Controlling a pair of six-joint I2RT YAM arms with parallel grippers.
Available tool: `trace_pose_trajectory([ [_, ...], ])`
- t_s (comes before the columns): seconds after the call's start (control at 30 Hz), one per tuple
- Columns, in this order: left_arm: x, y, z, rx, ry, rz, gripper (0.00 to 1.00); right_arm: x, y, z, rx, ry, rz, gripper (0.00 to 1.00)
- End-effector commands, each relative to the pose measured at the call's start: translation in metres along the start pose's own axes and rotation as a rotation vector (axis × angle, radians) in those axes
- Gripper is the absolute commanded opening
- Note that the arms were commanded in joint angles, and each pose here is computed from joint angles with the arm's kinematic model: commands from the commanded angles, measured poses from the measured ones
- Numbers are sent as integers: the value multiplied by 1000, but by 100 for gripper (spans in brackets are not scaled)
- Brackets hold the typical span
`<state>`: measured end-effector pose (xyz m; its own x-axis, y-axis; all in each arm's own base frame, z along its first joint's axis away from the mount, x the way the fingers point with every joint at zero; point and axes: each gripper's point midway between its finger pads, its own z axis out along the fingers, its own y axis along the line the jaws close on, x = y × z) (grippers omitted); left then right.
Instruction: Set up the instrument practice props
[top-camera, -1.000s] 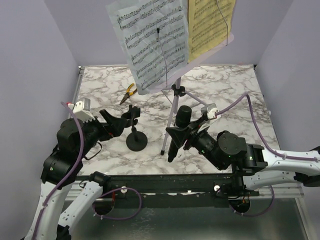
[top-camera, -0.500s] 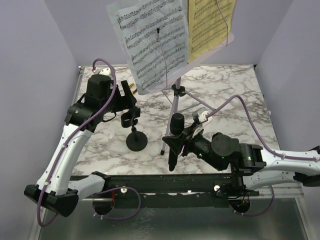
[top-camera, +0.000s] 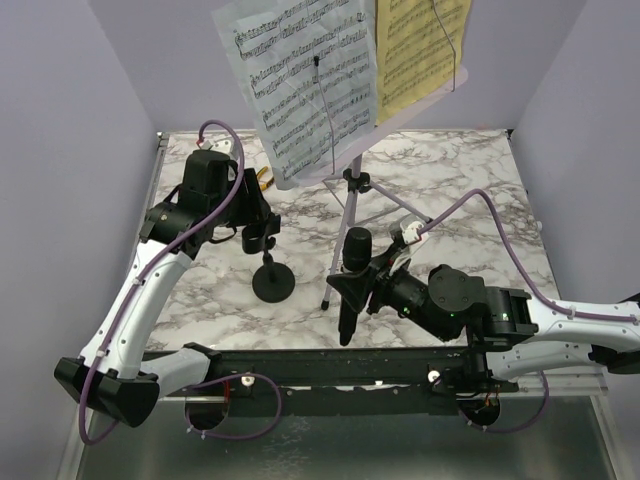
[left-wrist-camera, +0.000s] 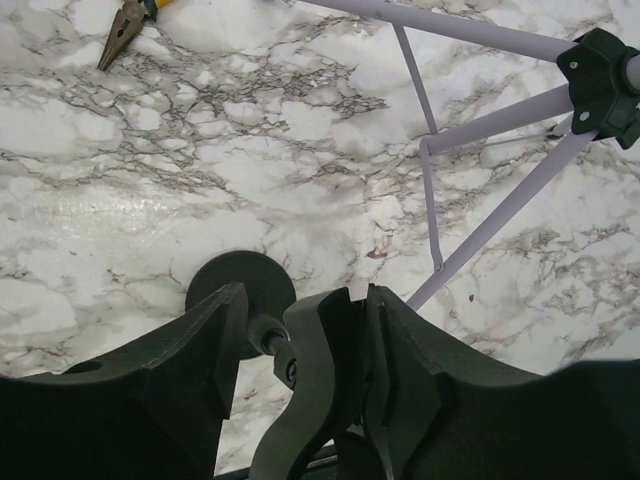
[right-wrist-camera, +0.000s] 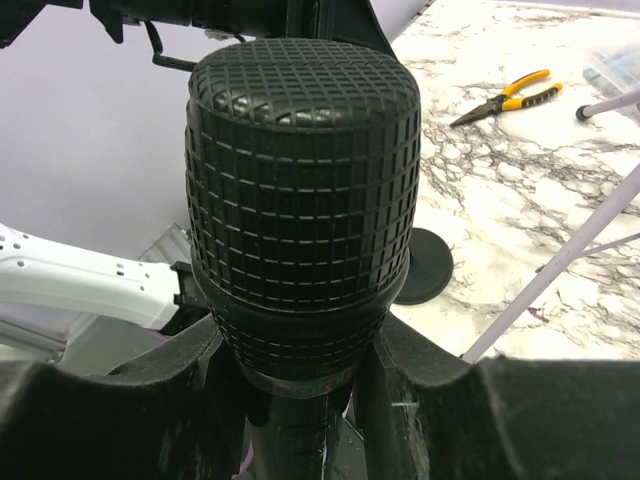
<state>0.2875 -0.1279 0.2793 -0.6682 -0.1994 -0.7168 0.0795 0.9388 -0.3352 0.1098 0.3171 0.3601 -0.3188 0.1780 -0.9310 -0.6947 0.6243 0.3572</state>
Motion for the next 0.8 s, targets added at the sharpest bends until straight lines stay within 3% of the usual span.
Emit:
trace_pose_trajectory([
  [0.0,23,5,7,-1,84,27,53,-3,6,-2,-27,-1,14,0],
  [0.13,19,7,0,-13,55,7,35,-2,8,0,-36,-2,15,0],
  [0.2,17,5,-6,-9,36,-36,20,-3,8,0,-39,-4,11,0],
  [0.37,13,12,-19,-60,-32,-191,2,-8,15,3,-64,-27,6,0],
  [0.63,2,33,-46,-203,-150,-472,0,-7,32,17,-102,-18,-44,0],
  [0.77,9,30,-52,-204,-142,-667,0,-7,40,25,-125,-25,-87,0],
])
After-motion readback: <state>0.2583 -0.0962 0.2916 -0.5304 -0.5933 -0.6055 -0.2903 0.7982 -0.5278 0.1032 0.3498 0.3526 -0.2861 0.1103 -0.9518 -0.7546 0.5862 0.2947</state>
